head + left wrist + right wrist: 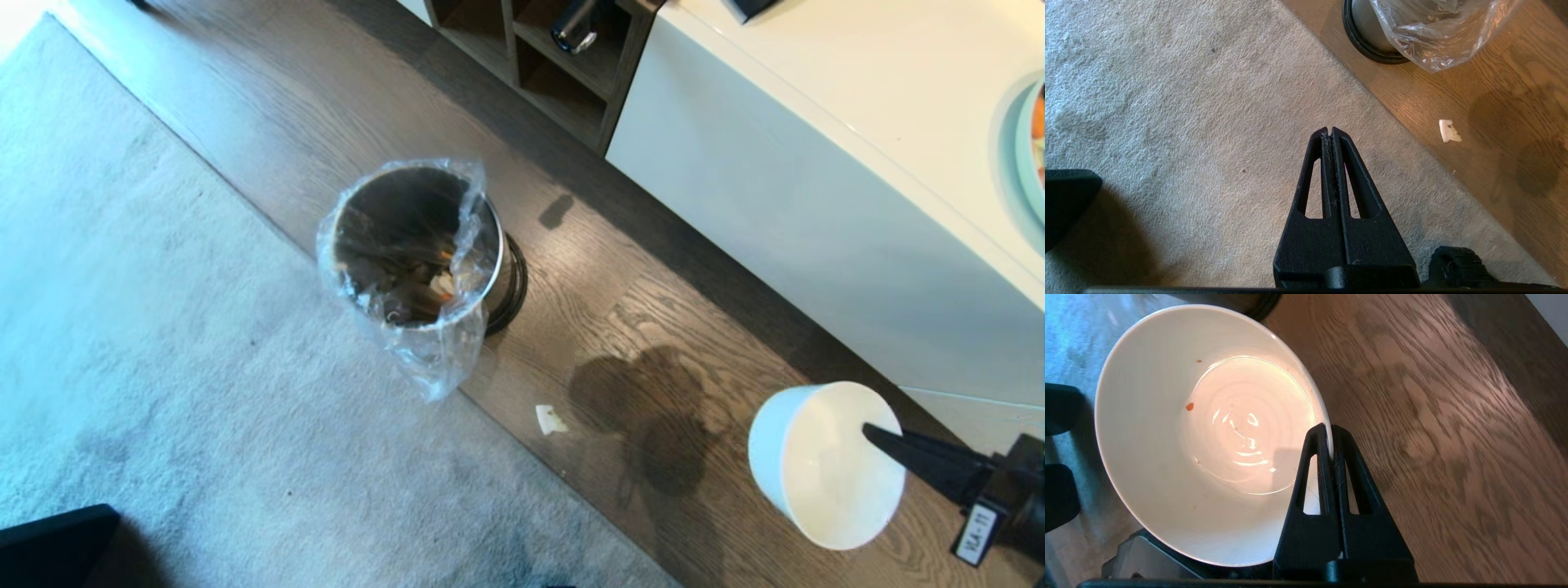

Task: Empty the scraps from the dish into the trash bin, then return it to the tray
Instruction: Put the bowl back to the table

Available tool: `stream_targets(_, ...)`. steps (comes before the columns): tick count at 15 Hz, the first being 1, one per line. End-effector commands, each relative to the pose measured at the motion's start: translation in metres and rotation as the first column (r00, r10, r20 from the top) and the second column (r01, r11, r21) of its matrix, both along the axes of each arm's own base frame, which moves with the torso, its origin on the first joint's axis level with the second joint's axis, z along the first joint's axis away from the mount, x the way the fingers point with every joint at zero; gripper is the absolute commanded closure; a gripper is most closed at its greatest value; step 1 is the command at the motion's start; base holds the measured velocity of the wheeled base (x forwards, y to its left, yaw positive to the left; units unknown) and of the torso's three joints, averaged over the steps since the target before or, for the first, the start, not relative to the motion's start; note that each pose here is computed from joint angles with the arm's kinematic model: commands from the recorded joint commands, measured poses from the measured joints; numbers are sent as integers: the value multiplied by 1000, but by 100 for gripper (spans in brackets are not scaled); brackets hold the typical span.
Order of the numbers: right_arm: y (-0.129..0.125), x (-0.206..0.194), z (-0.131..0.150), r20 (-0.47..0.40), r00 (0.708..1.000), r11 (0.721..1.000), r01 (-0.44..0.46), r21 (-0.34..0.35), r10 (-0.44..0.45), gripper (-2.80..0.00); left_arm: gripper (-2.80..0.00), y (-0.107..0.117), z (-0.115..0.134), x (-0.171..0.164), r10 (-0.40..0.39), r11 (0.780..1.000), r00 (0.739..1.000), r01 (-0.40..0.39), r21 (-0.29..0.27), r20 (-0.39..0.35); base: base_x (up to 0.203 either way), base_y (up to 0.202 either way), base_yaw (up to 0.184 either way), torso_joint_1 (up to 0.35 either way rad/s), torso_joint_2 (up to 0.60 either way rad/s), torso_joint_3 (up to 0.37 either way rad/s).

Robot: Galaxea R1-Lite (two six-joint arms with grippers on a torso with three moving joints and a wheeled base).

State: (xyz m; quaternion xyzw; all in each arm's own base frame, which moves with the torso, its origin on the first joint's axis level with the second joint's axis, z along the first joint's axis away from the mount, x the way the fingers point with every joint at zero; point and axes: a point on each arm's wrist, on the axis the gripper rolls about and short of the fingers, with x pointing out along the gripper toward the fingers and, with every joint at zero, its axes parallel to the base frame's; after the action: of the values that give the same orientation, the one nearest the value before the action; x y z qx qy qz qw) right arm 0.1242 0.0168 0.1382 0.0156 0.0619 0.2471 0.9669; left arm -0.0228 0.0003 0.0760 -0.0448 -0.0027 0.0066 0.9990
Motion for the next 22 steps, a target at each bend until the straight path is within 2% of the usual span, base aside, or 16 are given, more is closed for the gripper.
stream_targets(1,-9,-29,-6,-25,993,994,111,-9,-111,0,0,0,0,0,0,1000,1000,0,-1,1,0,0,0,0,0,0)
stream_targets(3,-12,-47,-14,-71,973,975,219,-39,-221,0,0,0,0,0,0,1000,1000,0,-1,1,0,0,0,0,0,0)
stream_targets(5,-14,-66,-20,-67,951,951,297,-86,-303,0,0,0,0,0,0,1000,1000,0,-1,1,0,0,0,0,0,0)
stream_targets(8,-14,-96,-29,-1,935,927,351,-131,-354,0,0,0,0,0,0,1000,1000,0,-1,1,0,0,0,0,0,0)
stream_targets(13,-15,-131,-51,91,899,886,438,-153,-428,0,0,0,0,0,0,1000,1000,0,-1,1,0,0,0,0,0,0)
stream_targets(17,-16,-147,-62,182,886,887,449,-109,-426,0,0,0,0,0,0,1000,1000,0,-1,1,0,0,0,0,0,0)
stream_targets(22,-16,-147,-63,179,887,889,447,-96,-427,0,0,0,0,0,0,1000,1000,0,-1,1,0,0,0,0,0,0)
